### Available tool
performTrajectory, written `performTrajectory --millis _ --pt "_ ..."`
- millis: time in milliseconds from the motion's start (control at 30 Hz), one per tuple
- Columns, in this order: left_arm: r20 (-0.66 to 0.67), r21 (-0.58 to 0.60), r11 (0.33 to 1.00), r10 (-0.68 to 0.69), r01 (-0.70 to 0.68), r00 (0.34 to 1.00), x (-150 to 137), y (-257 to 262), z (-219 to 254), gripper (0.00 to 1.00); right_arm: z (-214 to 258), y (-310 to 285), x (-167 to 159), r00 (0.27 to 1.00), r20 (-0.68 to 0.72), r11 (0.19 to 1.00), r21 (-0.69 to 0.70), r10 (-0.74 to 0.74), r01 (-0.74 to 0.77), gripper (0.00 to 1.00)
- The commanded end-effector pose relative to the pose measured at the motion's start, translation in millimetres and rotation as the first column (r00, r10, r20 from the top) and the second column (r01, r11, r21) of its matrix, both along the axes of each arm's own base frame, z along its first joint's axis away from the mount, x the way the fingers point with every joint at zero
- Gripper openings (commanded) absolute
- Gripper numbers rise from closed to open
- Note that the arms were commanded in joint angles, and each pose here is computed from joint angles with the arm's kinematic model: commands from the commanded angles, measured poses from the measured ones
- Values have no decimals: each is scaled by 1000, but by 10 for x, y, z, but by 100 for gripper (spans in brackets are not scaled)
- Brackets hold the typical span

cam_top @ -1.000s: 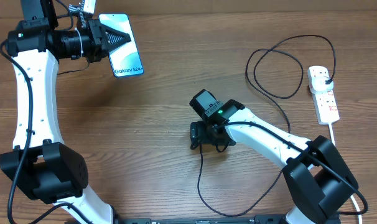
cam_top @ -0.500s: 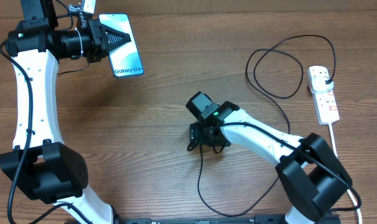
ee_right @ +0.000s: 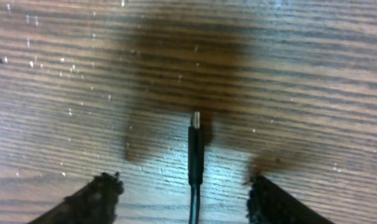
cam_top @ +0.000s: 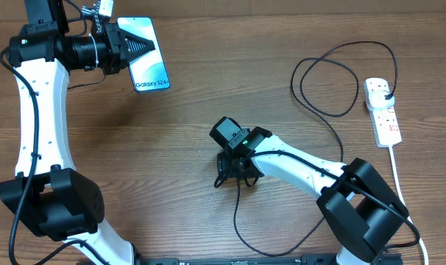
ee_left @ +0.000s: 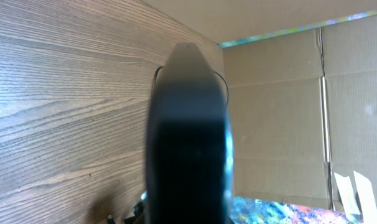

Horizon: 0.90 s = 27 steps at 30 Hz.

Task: Plug charger to phone and switch on socket
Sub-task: 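Lower the right gripper and close it on the cable connector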

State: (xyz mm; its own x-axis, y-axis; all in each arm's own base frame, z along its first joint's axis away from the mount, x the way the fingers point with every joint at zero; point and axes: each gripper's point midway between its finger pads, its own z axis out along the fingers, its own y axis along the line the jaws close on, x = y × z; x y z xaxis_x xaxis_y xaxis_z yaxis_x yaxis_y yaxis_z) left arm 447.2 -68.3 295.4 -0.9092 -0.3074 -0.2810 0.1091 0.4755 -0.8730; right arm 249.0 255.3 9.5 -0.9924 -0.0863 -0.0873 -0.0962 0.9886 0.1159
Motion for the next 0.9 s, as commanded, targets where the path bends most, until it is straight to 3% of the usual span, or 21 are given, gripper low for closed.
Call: performTrajectory --millis 0,100,433,867 --pt "59 -4 1000 -27 27 998 -31 -29 135 4 -63 44 60 1000 4 1000 -13 -5 5 63" --pt "61 -2 1000 -28 28 998 -31 -29 135 4 -152 25 37 1000 -14 999 -32 -4 3 55" --pt "62 -2 1000 -28 28 998 -31 -29 135 4 -162 29 50 1000 -12 999 -34 -5 4 54" --pt "66 3 1000 -29 29 997 -30 -27 130 4 -157 60 92 1000 6 1000 -22 -5 5 31"
